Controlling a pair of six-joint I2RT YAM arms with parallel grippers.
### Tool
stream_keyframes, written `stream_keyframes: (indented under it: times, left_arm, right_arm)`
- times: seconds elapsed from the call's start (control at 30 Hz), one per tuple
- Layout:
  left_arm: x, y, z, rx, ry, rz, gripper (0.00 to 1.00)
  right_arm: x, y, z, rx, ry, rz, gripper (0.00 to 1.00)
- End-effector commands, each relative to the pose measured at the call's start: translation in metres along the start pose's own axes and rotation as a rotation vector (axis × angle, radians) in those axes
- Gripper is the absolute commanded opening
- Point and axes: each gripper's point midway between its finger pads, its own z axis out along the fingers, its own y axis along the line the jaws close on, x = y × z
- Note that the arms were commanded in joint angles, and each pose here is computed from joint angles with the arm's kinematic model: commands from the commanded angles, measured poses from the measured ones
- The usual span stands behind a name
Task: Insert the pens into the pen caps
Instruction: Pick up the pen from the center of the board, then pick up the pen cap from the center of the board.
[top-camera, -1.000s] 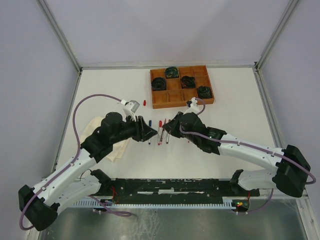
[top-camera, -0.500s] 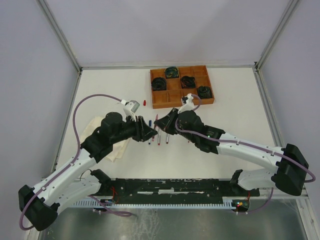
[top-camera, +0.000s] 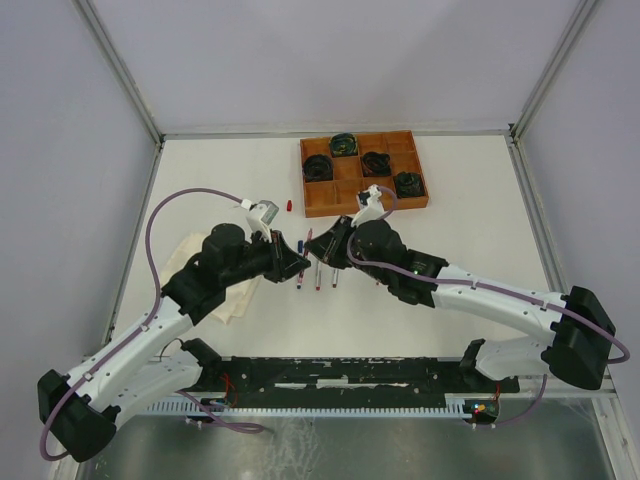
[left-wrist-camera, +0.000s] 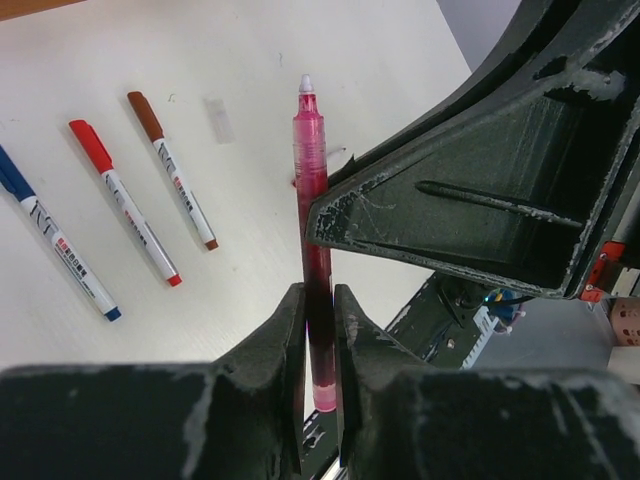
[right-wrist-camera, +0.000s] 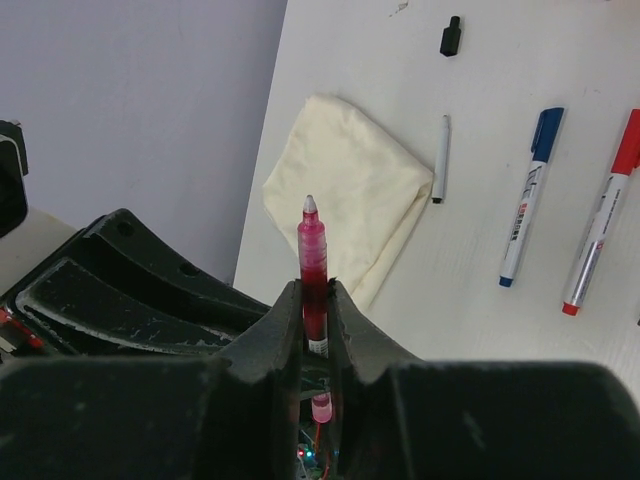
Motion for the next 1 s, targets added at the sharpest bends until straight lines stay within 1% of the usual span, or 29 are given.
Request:
stream_keyframes:
  times: [0.0, 0.07, 0.13, 0.33, 0.5, 0.57, 0.67, 0.7, 0.83, 0.97]
  left_arm:
    - [-0.015, -0.015, -0.002, 0.059, -0.055, 0.006, 0.09]
    - [-0.016, -0.015, -0.003, 0.053, -0.058, 0.004, 0.05]
    - [-0.016, -0.013, -0.003, 0.043, -0.058, 0.005, 0.03]
    - [-0.019, -0.003, -0.008, -0.024, -0.072, 0.016, 0.03]
    - [-0.02, 0.009, -0.015, -0.094, -0.095, 0.029, 0.03]
    - [-0.022, 0.011, -0.019, -0.108, -0.109, 0.042, 0.03]
    - [-0.026, 0.015, -0.026, -0.138, -0.136, 0.054, 0.03]
    - [-0.026, 0.017, -0.027, -0.15, -0.141, 0.055, 0.03]
    - [-0.028, 0.019, -0.033, -0.174, -0.148, 0.063, 0.03]
    - [-0.026, 0.02, -0.035, -0.18, -0.138, 0.065, 0.03]
  right_arm:
    - [-0.01, 0.038, -0.008, -0.114, -0.006, -0.011, 0.21]
    - [-0.01, 0.036, -0.01, -0.107, -0.003, -0.025, 0.25]
    - [-0.011, 0.031, -0.014, -0.088, -0.006, -0.052, 0.32]
    - [-0.02, -0.001, -0.034, 0.034, -0.039, -0.153, 0.45]
    - [-0.027, -0.029, -0.055, 0.13, -0.067, -0.221, 0.49]
    - [-0.03, -0.046, -0.062, 0.196, -0.082, -0.245, 0.5]
    - [-0.036, -0.08, -0.072, 0.354, -0.097, -0.274, 0.56]
    - [-0.037, -0.087, -0.072, 0.383, -0.092, -0.277, 0.57]
    - [-0.039, -0.117, -0.072, 0.49, -0.038, -0.282, 0.58]
    - [-0.036, -0.151, -0.063, 0.566, 0.066, -0.241, 0.57]
